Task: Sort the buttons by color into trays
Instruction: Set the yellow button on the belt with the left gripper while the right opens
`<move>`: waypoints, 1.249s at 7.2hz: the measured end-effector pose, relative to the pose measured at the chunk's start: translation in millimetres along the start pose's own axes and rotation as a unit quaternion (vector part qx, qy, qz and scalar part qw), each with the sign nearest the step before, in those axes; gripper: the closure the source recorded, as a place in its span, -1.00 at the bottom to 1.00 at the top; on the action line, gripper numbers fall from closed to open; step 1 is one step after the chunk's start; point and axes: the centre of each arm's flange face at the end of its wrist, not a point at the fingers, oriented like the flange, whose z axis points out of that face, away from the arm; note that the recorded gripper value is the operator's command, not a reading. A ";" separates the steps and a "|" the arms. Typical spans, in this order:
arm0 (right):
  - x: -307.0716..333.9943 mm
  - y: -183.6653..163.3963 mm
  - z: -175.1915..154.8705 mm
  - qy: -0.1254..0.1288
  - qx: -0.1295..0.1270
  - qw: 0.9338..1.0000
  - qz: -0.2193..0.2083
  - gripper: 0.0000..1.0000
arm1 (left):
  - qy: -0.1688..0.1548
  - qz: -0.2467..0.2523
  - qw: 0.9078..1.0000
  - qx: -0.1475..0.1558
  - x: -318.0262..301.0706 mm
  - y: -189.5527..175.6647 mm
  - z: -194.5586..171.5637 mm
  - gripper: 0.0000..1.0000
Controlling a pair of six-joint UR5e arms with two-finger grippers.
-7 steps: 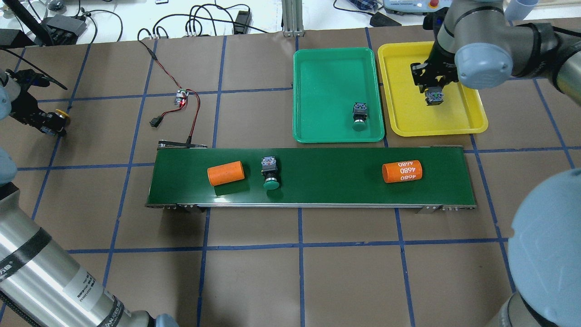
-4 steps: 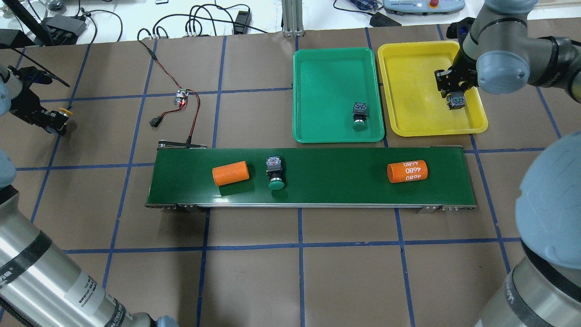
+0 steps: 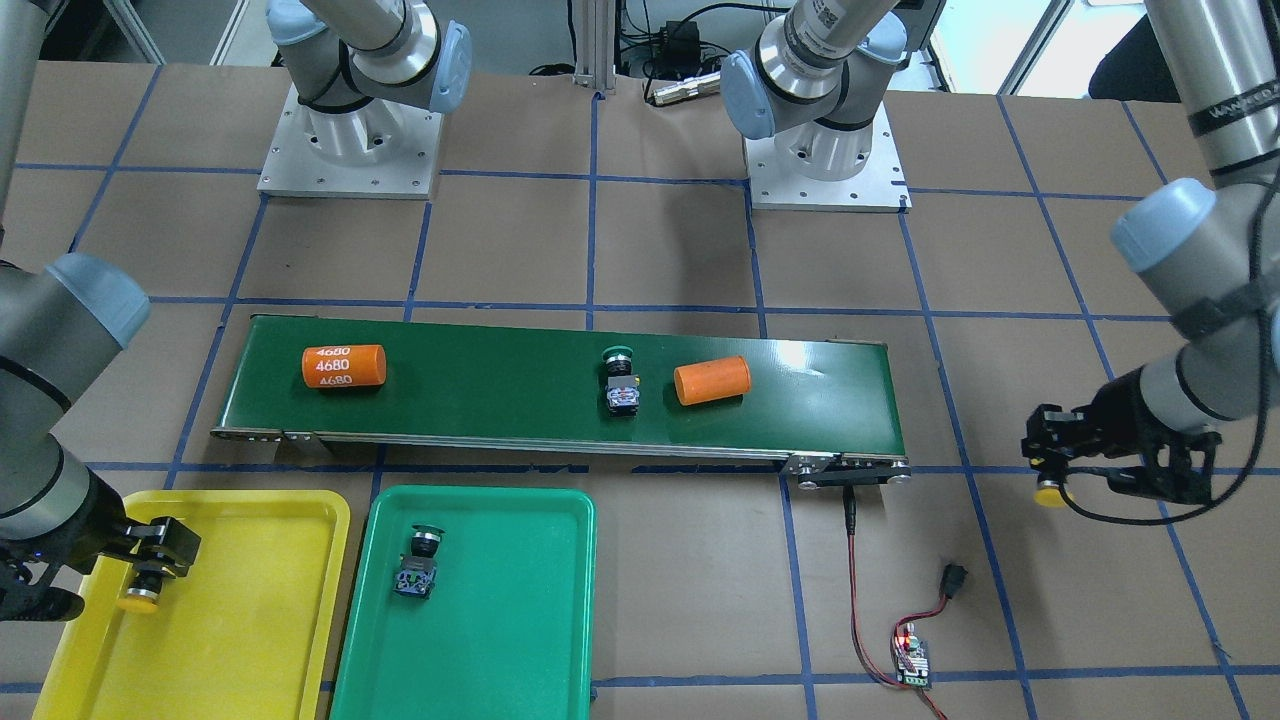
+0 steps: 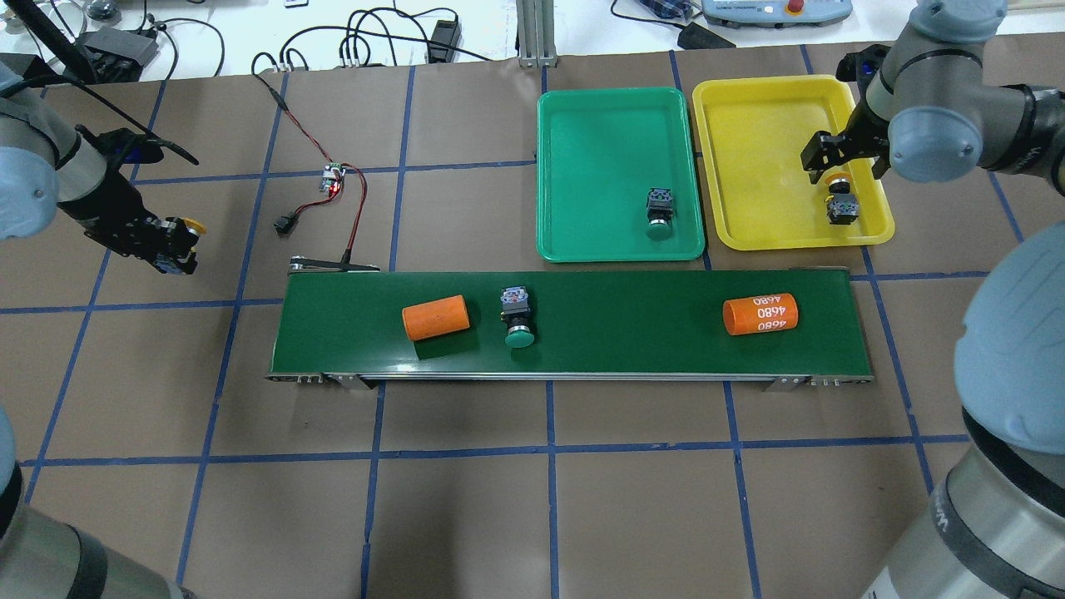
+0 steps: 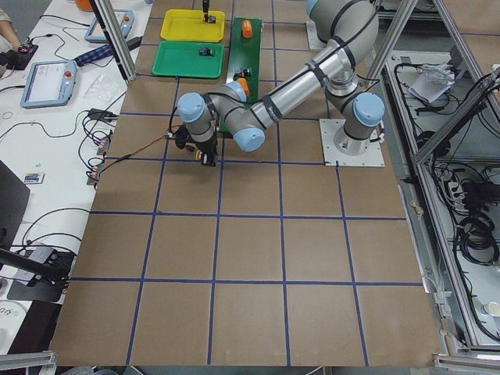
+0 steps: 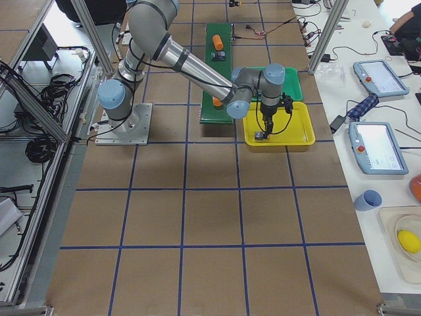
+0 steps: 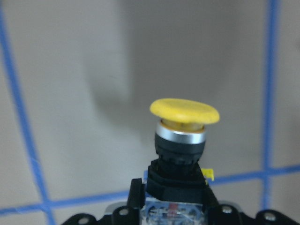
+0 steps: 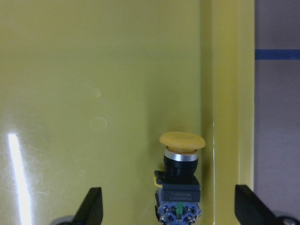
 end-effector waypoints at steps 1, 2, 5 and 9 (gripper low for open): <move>-5.1 1.2 -14.4 0.000 0.006 1.000 -0.005 -1.00 | 0.013 -0.017 1.000 -0.002 44.4 16.8 4.1 1.00; -16.4 5.1 -36.2 0.000 0.007 1.000 -0.012 -1.00 | 0.017 -0.039 0.999 -0.007 80.9 31.9 8.4 1.00; -60.4 42.7 -130.1 -0.006 -0.014 0.999 -0.040 -1.00 | 0.009 -0.090 0.996 -0.010 167.5 58.4 19.7 1.00; -116.9 114.7 -221.0 -0.019 -0.053 0.996 -0.064 -1.00 | -0.003 -0.094 0.995 0.016 216.2 54.7 29.4 -1.00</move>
